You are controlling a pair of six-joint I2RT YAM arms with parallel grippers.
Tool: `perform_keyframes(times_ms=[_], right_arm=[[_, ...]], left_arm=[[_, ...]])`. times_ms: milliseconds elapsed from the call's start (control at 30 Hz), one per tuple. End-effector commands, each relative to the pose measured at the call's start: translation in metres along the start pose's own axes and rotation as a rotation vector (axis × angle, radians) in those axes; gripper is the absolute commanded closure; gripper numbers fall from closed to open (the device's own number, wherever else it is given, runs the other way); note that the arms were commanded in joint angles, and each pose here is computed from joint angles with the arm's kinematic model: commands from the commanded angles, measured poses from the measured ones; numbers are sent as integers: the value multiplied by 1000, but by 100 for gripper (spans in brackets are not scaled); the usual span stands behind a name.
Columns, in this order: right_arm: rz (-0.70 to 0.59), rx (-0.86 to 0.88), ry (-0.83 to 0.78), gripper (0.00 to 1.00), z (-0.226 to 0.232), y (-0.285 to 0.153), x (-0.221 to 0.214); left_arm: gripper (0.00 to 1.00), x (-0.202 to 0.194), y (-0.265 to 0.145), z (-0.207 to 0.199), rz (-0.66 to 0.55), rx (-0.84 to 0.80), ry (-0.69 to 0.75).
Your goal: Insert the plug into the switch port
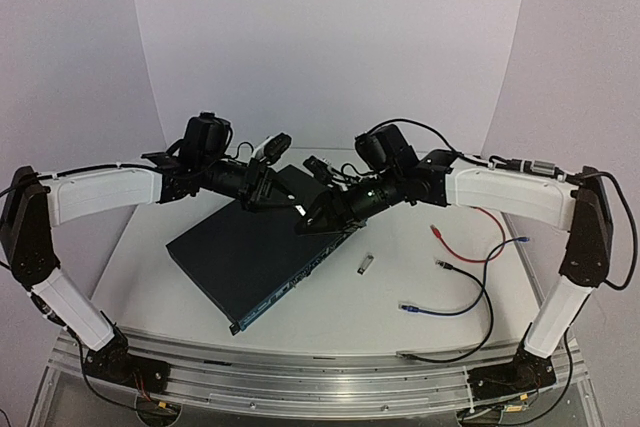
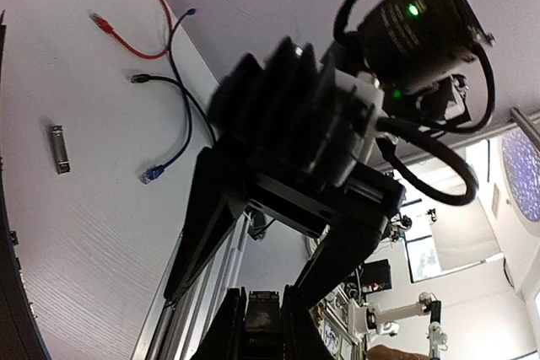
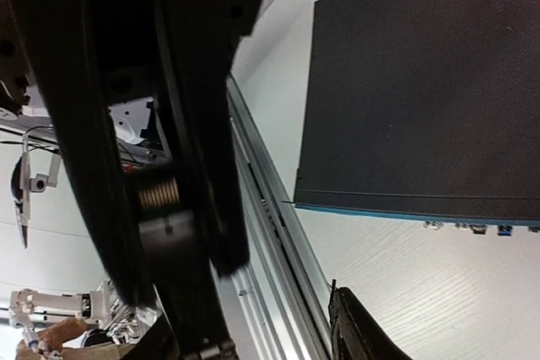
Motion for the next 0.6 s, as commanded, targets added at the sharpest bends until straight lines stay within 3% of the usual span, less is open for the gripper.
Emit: perform_keyframes(times_ms=[0,267,333,400,567], right_arm=[[-84,-208,-117,49,-12,-29,4],[-58,-277,-148,49,-24,-28,0],[-45,-280,-147,62,-28,-22,2],[-41,-290,-141,67,-33,-16,5],[-34,-310,-130,66,-45,-5,15]], left_arm=[[100,25,-5,22,-106,221,-188],[100,28,-2,66,-111,390,-476],[100,26,1,71,-105,383,-523],[100,28,4,75,-105,382,-545],[100,30,7,77,-104,371,-568]])
Point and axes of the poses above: each gripper's point midway between its finger pads, its own y axis out along the fingers, its own z axis along the line the jaws close on, x = y × z, the point moved 1 cm from there along -y, back along the fingers, and after that the axes turned 10 degrees about -y, right-handed, at the moved point
